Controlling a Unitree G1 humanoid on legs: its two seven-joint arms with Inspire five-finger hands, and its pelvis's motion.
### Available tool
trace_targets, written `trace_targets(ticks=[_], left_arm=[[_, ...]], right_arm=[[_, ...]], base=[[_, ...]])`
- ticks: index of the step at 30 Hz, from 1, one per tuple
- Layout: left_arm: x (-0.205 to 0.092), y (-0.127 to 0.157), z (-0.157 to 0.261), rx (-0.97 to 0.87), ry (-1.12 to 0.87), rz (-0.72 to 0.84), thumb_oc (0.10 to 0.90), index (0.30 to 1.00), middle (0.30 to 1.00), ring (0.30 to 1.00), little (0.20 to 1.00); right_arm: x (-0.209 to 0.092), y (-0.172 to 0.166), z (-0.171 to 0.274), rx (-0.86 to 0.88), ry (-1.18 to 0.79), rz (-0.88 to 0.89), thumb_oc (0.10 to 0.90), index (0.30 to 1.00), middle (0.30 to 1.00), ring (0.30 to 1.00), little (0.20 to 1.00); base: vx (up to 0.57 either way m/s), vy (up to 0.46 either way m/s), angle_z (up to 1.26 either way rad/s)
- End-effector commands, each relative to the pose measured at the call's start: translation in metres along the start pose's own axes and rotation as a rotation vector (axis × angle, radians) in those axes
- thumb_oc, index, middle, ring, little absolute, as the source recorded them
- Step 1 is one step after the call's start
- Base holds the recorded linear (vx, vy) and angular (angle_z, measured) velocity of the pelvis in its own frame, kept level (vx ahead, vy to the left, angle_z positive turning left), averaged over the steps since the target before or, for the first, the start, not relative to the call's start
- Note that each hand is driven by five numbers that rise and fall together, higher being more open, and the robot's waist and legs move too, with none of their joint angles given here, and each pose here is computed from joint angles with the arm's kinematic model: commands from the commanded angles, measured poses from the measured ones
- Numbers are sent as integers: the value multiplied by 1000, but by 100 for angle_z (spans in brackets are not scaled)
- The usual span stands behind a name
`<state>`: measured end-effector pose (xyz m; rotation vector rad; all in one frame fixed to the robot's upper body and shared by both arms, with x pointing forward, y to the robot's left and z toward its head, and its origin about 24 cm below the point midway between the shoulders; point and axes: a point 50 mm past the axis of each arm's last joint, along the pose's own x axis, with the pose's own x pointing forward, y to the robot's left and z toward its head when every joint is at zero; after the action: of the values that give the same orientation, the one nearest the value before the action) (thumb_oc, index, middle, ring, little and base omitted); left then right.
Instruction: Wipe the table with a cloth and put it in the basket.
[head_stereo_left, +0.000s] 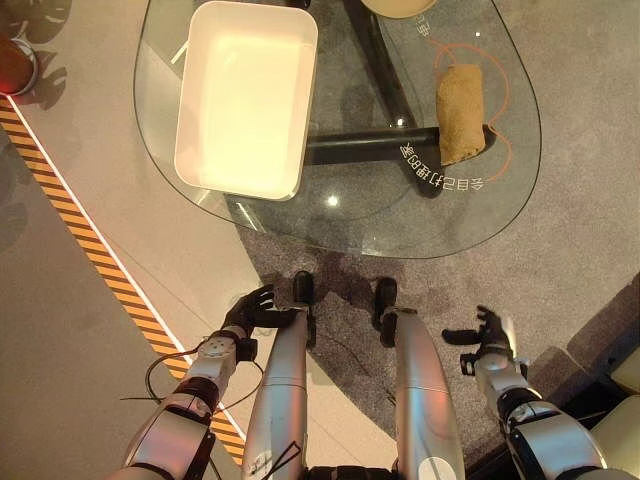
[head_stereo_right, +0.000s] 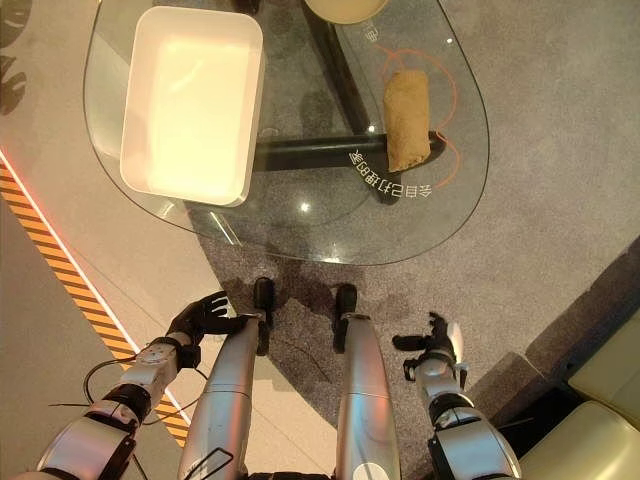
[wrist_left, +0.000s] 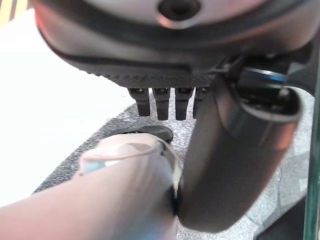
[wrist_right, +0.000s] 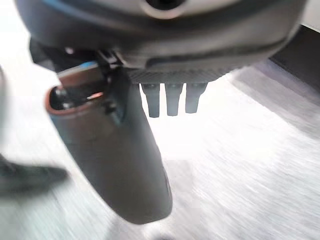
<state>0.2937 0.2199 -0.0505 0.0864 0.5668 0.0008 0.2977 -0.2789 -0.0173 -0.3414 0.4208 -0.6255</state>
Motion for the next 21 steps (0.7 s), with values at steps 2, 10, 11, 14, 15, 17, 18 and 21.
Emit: trace_targets(ticks=[2, 10, 11, 14, 15, 17, 18, 21], left_arm=[[-25, 21, -64, 71, 184, 58, 800, 900, 900, 900, 900], [-28, 20, -70, 60, 192, 68, 800, 900, 900, 900, 900], [-28, 20, -70, 61, 194, 71, 800, 900, 900, 900, 900], [-27, 19, -69, 62, 197, 74, 800, 900, 900, 900, 900], [-26, 19, -68, 63, 199, 73, 800, 900, 900, 900, 900], [-26, 19, -69, 66, 202, 71, 800, 900, 900, 900, 900], [-26, 18, -69, 67, 203, 69, 800, 900, 900, 900, 900], [-25, 16, -68, 65, 202, 64, 800, 900, 900, 900, 900]], right_arm=[[14, -55, 37, 138, -175, -258, 800, 900, 900, 900, 900], [-1, -59, 126, 355, -479, -303, 800, 900, 900, 900, 900], [-5, -58, 141, 388, -523, -290, 800, 900, 900, 900, 900], [-13, -54, 167, 433, -589, -256, 800, 900, 900, 900, 900], [-16, -52, 175, 444, -608, -248, 800, 900, 900, 900, 900], [-20, -50, 187, 453, -636, -240, 800, 900, 900, 900, 900], [-22, -49, 194, 461, -653, -238, 800, 900, 900, 900, 900], [-28, -44, 211, 463, -688, -230, 800, 900, 900, 900, 900]], base=[[17, -2, 1], [3, 0, 0], [0, 0, 0], [1, -1, -1], [0, 0, 0], [0, 0, 0], [1, 11, -4], [0, 0, 0]])
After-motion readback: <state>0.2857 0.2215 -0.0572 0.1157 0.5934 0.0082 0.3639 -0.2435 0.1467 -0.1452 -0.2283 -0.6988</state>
